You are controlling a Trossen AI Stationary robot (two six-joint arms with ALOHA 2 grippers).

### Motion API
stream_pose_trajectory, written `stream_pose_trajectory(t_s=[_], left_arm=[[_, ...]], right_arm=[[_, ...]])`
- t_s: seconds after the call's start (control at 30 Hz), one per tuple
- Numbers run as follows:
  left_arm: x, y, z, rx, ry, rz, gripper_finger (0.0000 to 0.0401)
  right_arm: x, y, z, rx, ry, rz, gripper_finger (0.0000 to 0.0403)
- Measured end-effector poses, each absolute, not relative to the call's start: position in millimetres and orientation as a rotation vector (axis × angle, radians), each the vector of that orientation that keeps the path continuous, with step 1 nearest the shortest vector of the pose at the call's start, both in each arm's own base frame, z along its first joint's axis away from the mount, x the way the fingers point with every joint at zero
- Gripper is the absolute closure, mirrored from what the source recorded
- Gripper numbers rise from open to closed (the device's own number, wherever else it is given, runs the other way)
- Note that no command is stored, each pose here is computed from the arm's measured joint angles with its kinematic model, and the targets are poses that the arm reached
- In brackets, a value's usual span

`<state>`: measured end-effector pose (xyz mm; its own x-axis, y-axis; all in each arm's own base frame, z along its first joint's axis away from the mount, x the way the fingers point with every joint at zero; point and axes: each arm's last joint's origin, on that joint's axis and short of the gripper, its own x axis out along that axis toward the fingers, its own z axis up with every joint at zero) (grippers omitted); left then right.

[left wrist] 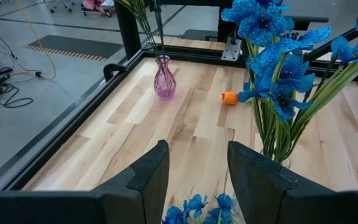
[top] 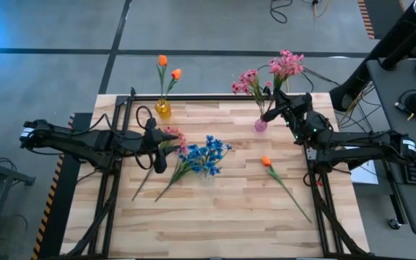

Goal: Sort flowers into vase by color
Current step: Put the right pink flowers into the pink vase

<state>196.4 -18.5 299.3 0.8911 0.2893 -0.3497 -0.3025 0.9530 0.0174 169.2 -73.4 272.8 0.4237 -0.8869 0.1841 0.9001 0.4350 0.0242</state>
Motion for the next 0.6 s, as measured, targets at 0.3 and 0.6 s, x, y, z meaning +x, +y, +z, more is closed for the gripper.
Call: stream_pose_trajectory(t_s=[0.3, 0.6], left_arm=[[196.4, -18.6, 299.2, -0.038, 0.358, 0.307, 0.0255], [196.4, -18.5, 299.3, -0.038, 0.357, 0.307, 0.0255]], right_arm=[[169.2, -73.4, 271.9, -0.083, -0.177, -1.116, 0.0385], [167.8, -72.9, 268.8, -0.072, -0.198, -1.111, 0.0385]])
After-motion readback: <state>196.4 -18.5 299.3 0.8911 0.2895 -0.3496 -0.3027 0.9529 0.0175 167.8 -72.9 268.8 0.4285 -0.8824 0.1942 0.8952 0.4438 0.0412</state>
